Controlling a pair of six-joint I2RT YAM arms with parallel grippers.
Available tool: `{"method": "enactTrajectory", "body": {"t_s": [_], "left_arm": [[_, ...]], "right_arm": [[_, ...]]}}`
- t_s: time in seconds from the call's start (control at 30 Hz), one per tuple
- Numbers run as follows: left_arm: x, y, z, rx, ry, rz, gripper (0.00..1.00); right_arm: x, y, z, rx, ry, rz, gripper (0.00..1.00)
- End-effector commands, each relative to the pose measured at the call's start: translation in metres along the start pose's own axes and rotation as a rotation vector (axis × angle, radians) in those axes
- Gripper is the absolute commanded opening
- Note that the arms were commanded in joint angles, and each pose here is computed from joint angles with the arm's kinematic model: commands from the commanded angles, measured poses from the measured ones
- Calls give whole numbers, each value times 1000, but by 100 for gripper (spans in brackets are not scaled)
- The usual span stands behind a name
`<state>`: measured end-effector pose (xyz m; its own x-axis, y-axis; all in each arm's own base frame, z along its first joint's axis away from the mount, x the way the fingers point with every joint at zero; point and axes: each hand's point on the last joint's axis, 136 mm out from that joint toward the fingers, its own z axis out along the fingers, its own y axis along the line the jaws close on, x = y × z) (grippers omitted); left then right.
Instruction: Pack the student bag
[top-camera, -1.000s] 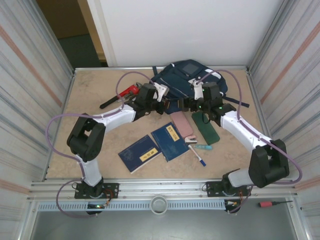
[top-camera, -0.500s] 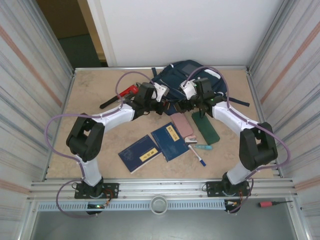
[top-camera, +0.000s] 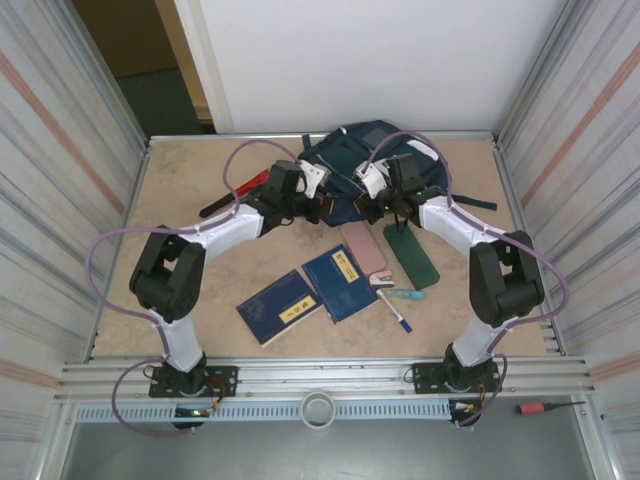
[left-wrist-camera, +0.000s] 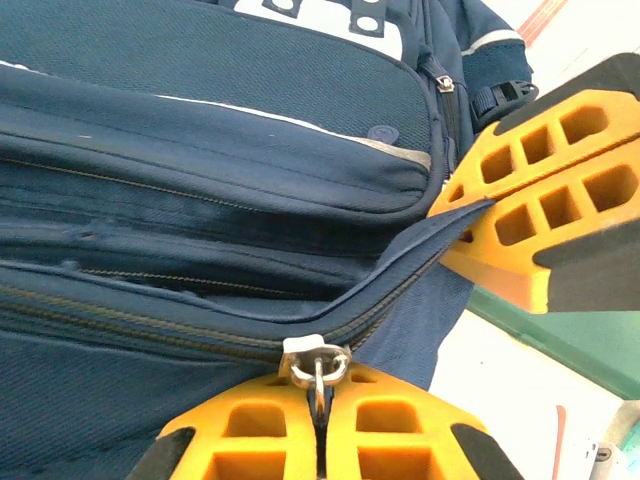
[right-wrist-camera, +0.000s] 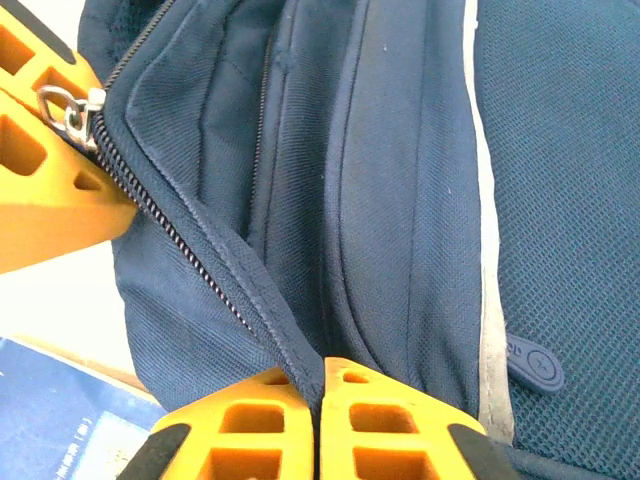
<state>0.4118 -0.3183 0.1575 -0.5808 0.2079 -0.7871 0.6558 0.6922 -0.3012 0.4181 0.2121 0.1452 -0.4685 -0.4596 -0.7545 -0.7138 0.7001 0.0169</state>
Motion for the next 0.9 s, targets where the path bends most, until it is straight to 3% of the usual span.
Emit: {"method": "enactTrajectory", "body": {"t_s": [0.0,0.37,0.5,0.6,0.77,0.87], "left_arm": [[-39,20,-37,-85,-102,-5,0],[-37,61,-50,-199,-72,-64,0],[-40,53,-53,-164,-78,-67,0],[-45,31,-51,-86,-88,-56,0],[-55,-4,-46,28,-108,-51,0],[-61,-19,-46,58,-113,-33,0]], "right_arm": [[-6,-40,-29,126,-47,58,0],[-7,-60,-47,129,-35,61,0],[-4,-62,-50,117,-6,43,2],[-12,-50,-47,71,-8,28,13],[-29,-16,-39,27,-14,-45,47],[-41,5,-36,-33,-44,-73,58]]}}
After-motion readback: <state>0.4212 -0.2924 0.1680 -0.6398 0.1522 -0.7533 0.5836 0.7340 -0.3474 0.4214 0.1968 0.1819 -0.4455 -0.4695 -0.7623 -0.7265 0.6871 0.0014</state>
